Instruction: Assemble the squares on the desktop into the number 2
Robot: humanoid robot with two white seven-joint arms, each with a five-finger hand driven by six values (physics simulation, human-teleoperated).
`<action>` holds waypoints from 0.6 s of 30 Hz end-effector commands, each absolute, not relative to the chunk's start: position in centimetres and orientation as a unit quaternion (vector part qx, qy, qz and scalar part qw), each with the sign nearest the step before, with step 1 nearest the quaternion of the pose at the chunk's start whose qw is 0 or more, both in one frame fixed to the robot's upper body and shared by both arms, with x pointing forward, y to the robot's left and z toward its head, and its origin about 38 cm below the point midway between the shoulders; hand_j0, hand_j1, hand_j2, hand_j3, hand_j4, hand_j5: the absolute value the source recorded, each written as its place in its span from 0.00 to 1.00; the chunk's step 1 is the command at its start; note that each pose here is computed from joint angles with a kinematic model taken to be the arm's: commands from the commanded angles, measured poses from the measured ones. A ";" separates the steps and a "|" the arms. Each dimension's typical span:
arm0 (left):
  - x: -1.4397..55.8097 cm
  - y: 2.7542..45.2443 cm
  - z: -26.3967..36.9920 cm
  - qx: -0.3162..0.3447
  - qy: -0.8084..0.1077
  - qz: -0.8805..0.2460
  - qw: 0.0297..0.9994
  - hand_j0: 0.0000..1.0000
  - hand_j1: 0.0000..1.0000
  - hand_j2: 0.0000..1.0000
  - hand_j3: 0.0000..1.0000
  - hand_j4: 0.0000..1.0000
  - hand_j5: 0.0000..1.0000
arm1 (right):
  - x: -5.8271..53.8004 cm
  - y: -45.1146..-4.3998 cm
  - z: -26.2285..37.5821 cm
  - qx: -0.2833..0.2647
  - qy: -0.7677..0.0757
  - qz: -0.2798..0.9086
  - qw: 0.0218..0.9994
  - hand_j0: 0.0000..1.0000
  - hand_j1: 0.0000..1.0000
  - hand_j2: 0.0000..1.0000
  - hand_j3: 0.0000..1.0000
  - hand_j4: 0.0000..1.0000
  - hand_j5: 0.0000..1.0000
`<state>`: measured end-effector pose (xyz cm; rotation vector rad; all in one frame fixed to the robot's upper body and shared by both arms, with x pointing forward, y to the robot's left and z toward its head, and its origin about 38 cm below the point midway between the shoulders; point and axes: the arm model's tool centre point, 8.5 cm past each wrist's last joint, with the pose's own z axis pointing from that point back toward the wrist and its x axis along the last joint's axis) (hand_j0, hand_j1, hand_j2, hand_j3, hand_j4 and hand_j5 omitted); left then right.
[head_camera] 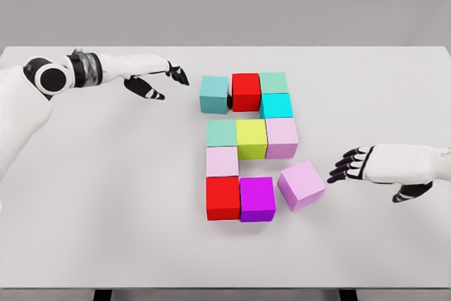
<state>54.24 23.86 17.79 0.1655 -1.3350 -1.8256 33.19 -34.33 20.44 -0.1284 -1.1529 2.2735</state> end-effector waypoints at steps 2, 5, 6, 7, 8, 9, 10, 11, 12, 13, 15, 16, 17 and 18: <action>54.6 24.2 17.3 0.086 -0.509 -0.730 0.448 0.64 0.64 0.64 0.64 0.64 0.64 | 33.2 -34.1 20.3 -0.046 -0.435 0.851 0.291 1.00 1.00 1.00 1.00 1.00 1.00; 55.0 24.8 16.4 0.105 -0.482 -0.719 0.490 0.64 0.64 0.64 0.64 0.64 0.64 | 33.2 -33.8 20.1 -0.042 -0.438 0.850 0.289 1.00 1.00 1.00 1.00 1.00 1.00; 55.1 24.5 16.2 0.106 -0.479 -0.718 0.494 0.64 0.64 0.64 0.64 0.64 0.64 | 33.2 -33.8 20.1 -0.043 -0.438 0.850 0.289 1.00 1.00 1.00 1.00 1.00 1.00; 55.1 24.1 16.0 0.104 -0.479 -0.718 0.494 0.64 0.64 0.64 0.64 0.64 0.64 | 33.2 -33.8 20.1 -0.042 -0.438 0.850 0.289 1.00 1.00 1.00 1.00 1.00 1.00; 55.1 23.5 15.9 0.101 -0.480 -0.719 0.492 0.64 0.64 0.64 0.64 0.64 0.64 | 33.2 -33.8 20.1 -0.042 -0.438 0.850 0.289 1.00 1.00 1.00 1.00 1.00 1.00; 55.1 23.0 15.9 0.100 -0.480 -0.722 0.489 0.64 0.64 0.64 0.64 0.64 0.64 | 33.2 -33.7 20.1 -0.042 -0.439 0.850 0.288 1.00 1.00 1.00 1.00 1.00 1.00; 55.0 22.4 15.7 0.096 -0.481 -0.723 0.487 0.64 0.64 0.64 0.64 0.64 0.64 | 33.2 -33.4 20.0 -0.040 -0.443 0.849 0.287 1.00 1.00 1.00 1.00 1.00 1.00; 55.0 22.0 15.6 0.093 -0.482 -0.724 0.485 0.64 0.64 0.64 0.64 0.64 0.64 | 33.2 -33.4 20.0 -0.040 -0.443 0.849 0.286 1.00 1.00 1.00 1.00 1.00 1.00; 55.0 21.8 15.7 0.093 -0.483 -0.724 0.484 0.64 0.64 0.64 0.64 0.64 0.64 | 33.1 -33.4 19.8 -0.037 -0.442 0.849 0.288 1.00 1.00 1.00 1.00 1.00 1.00; 55.0 21.8 15.7 0.092 -0.484 -0.724 0.484 0.64 0.64 0.64 0.64 0.64 0.64 | 33.0 -33.4 19.7 -0.035 -0.443 0.848 0.289 1.00 1.00 1.00 1.00 1.00 1.00; 54.8 21.7 15.3 0.089 -0.483 -0.724 0.484 0.64 0.64 0.64 0.64 0.64 0.64 | 33.0 -33.2 19.6 -0.033 -0.444 0.848 0.289 1.00 1.00 1.00 1.00 1.00 1.00; 54.8 21.4 15.2 0.086 -0.484 -0.725 0.482 0.64 0.64 0.64 0.64 0.64 0.64 | 33.0 -33.2 19.6 -0.034 -0.444 0.848 0.288 1.00 1.00 1.00 1.00 1.00 1.00; 54.8 21.4 15.2 0.086 -0.484 -0.725 0.482 0.64 0.64 0.64 0.64 0.64 0.64 | 33.0 -33.2 19.6 -0.034 -0.444 0.848 0.288 1.00 1.00 1.00 1.00 1.00 1.00; 54.7 21.3 15.2 0.086 -0.485 -0.725 0.481 0.64 0.64 0.64 0.64 0.64 0.64 | 33.0 -33.2 19.6 -0.034 -0.444 0.848 0.288 1.00 1.00 1.00 1.00 1.00 1.00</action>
